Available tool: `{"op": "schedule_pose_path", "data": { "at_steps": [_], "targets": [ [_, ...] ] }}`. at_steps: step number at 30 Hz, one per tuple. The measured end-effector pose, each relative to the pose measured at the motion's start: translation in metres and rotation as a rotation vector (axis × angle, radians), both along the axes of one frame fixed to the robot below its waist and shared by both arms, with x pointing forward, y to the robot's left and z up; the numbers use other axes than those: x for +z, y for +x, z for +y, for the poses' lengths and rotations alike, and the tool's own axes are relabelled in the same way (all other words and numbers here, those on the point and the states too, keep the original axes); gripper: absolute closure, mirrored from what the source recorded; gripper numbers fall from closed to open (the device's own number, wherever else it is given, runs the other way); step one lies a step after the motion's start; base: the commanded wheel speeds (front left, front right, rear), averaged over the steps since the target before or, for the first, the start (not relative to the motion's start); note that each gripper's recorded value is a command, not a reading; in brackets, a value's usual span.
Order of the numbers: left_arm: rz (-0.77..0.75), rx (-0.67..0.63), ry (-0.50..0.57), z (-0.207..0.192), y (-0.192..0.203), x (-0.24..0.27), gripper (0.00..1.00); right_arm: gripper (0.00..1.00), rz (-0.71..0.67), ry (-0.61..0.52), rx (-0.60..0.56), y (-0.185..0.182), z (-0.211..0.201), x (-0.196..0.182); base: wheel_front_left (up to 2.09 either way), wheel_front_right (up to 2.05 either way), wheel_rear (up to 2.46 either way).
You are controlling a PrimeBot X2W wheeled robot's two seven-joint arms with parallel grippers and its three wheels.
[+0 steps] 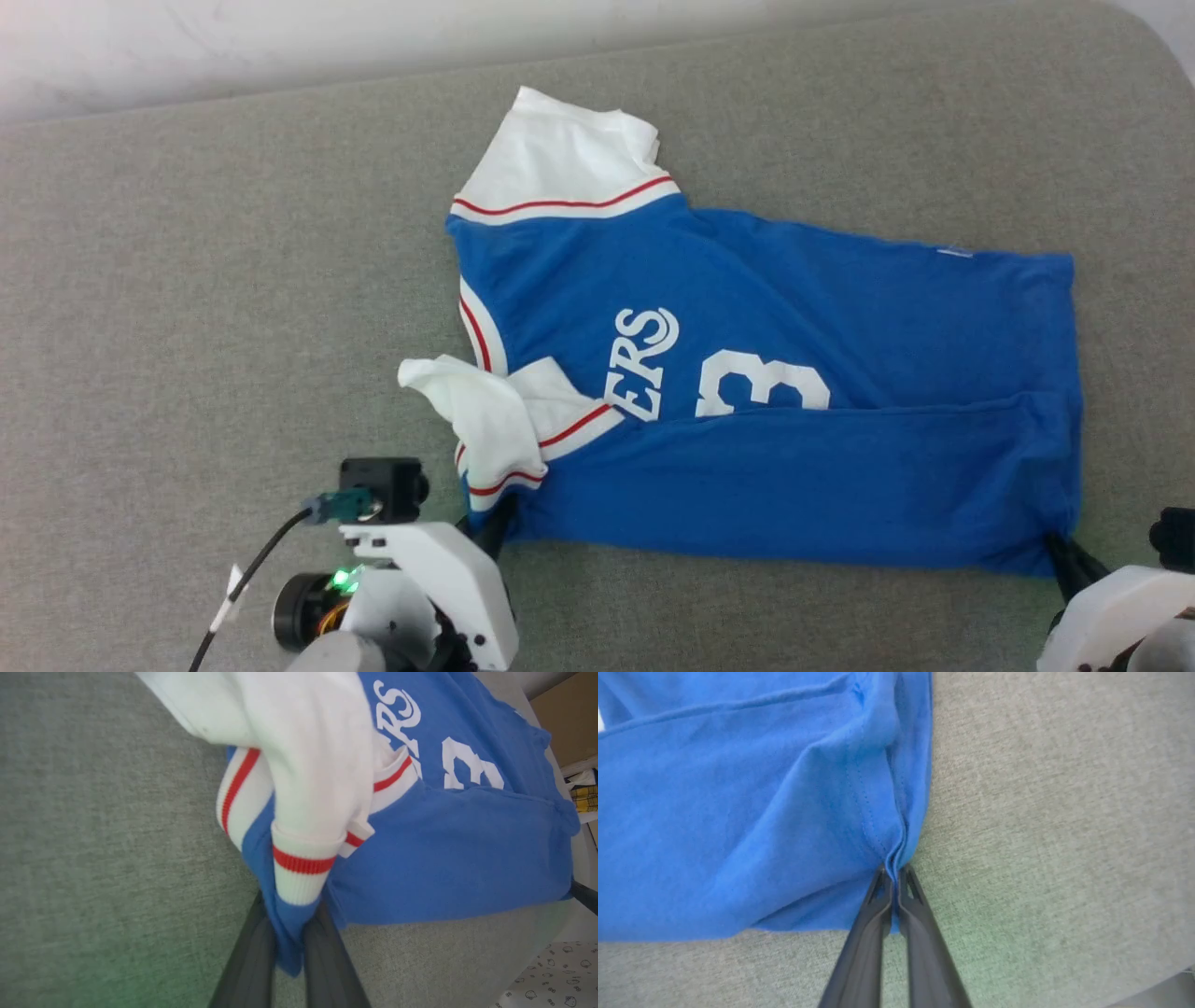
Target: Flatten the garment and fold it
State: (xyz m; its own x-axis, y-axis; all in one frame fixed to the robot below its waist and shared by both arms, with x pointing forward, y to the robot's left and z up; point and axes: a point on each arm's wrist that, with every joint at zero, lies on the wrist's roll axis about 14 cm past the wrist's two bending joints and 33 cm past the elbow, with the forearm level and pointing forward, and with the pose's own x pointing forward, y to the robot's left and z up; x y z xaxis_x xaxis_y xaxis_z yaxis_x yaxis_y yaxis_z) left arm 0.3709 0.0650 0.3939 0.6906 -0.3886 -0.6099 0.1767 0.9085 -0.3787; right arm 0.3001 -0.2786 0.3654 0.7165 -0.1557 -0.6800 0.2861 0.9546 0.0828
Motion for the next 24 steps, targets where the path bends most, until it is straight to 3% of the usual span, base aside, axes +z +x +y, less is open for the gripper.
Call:
{"op": "schedule_pose_path", "data": {
  "at_steps": [8,13,18,24],
  "targets": [
    [-0.100,0.126,-0.012,0.030,0.004,0.029,1.00,1.00,-0.158,-0.062,0.045,0.020,-0.004,0.055,0.00,0.00,0.00],
    [-0.107,0.191,-0.003,0.054,-0.012,0.039,1.00,1.00,-0.196,-0.064,0.092,0.022,0.011,0.078,0.00,0.00,0.00],
    [-0.010,0.248,-0.004,0.069,-0.053,0.026,1.00,1.00,-0.149,-0.039,0.123,0.012,0.026,0.077,0.00,0.00,0.00],
    [0.115,0.289,-0.052,0.067,-0.090,0.008,1.00,1.00,0.006,-0.014,0.122,-0.013,0.026,0.055,0.00,0.00,0.00]
  ]
}}
